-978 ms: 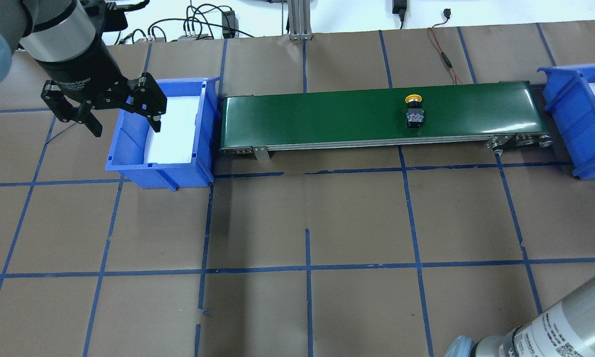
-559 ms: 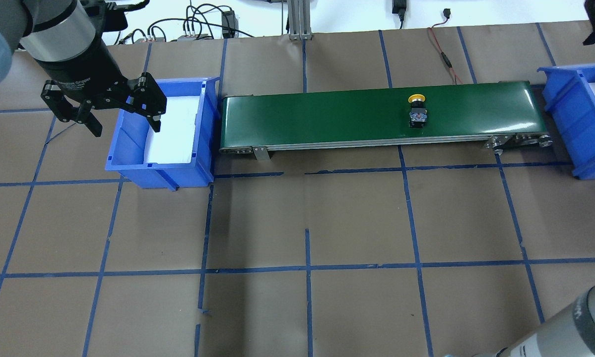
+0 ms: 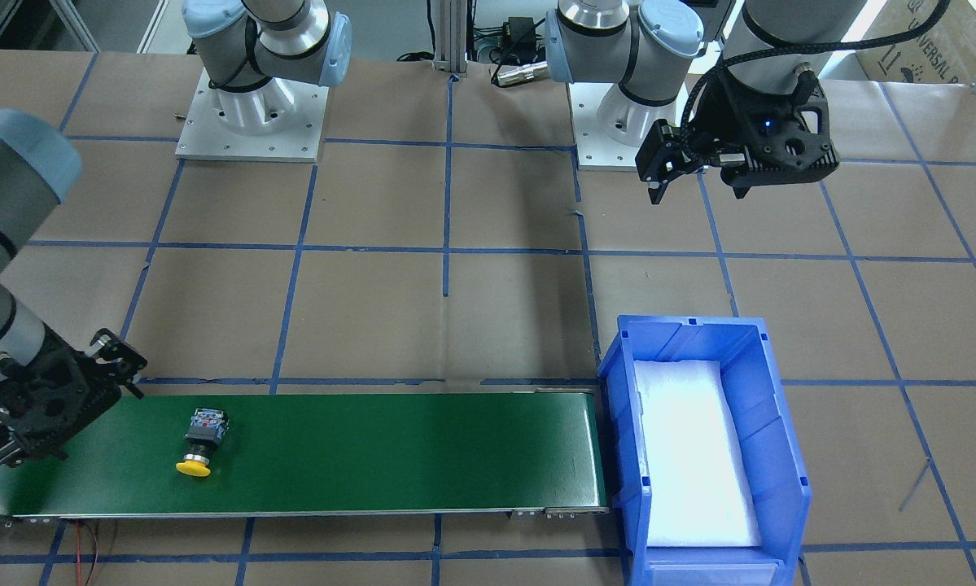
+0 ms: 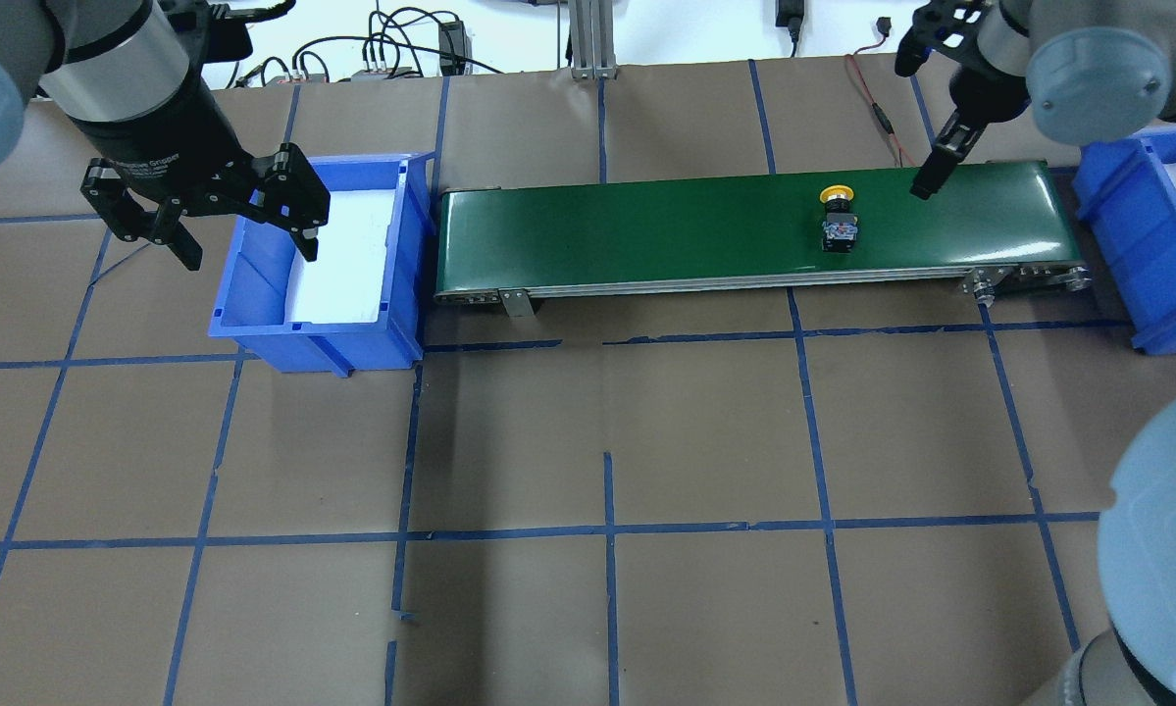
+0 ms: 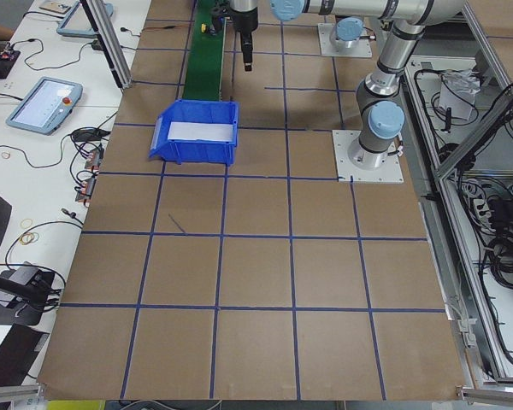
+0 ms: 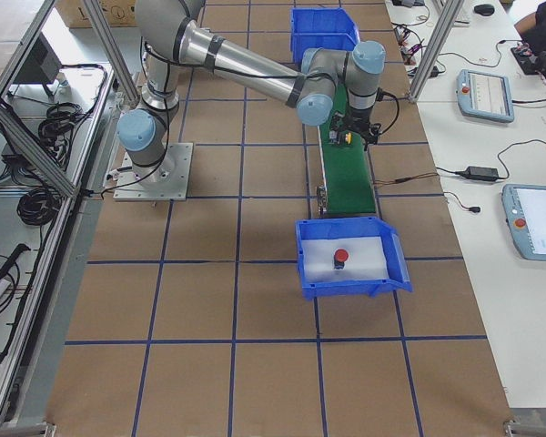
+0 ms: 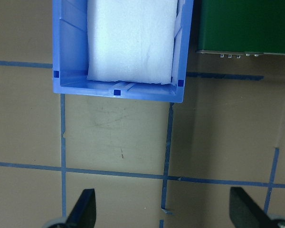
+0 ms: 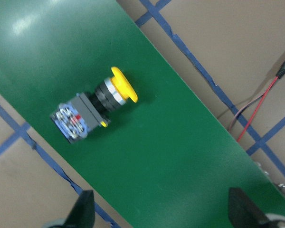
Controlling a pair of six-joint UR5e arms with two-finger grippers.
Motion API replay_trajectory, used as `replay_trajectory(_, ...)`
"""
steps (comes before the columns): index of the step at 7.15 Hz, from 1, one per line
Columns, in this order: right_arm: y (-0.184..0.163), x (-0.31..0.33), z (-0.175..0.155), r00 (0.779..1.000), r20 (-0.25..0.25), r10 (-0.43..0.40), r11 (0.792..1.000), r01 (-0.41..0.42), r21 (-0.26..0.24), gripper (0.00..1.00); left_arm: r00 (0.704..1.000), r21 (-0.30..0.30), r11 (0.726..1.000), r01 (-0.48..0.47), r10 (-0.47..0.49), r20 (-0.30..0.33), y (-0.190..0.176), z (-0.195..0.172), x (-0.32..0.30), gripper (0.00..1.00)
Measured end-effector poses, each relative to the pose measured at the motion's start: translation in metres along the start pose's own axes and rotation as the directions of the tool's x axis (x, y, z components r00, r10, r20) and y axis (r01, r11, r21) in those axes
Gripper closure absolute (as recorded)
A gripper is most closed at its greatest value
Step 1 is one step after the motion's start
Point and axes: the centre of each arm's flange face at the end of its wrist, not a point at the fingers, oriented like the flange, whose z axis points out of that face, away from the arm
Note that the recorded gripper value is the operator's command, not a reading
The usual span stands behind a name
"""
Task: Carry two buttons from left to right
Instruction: 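Grasp the yellow button on the belt with the right gripper, then carry the yellow button with the right gripper into the far blue bin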
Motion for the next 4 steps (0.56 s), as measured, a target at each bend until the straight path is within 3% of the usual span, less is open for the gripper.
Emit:
replay_trajectory(1,-0.011,-0.012,0.011,0.988,0.016,0.152,0.988,-0.152,-0.002,0.00,1.000,0.000,1.000,0.000,0.000,0.000,0.000,0.000,0.000,0.00)
replay_trajectory(2,-0.019,-0.021,0.023,0.958,0.032,0.284,0.959,-0.284,-0.016,0.00,1.000,0.001,1.000,0.000,0.000,0.000,0.000,0.000,0.000,0.00)
replay_trajectory(4,-0.026,-0.033,0.038,0.896,0.044,0.443,0.896,-0.440,-0.049,0.06,1.000,0.000,1.000,0.000,0.000,-0.001,0.000,0.000,0.000,0.00)
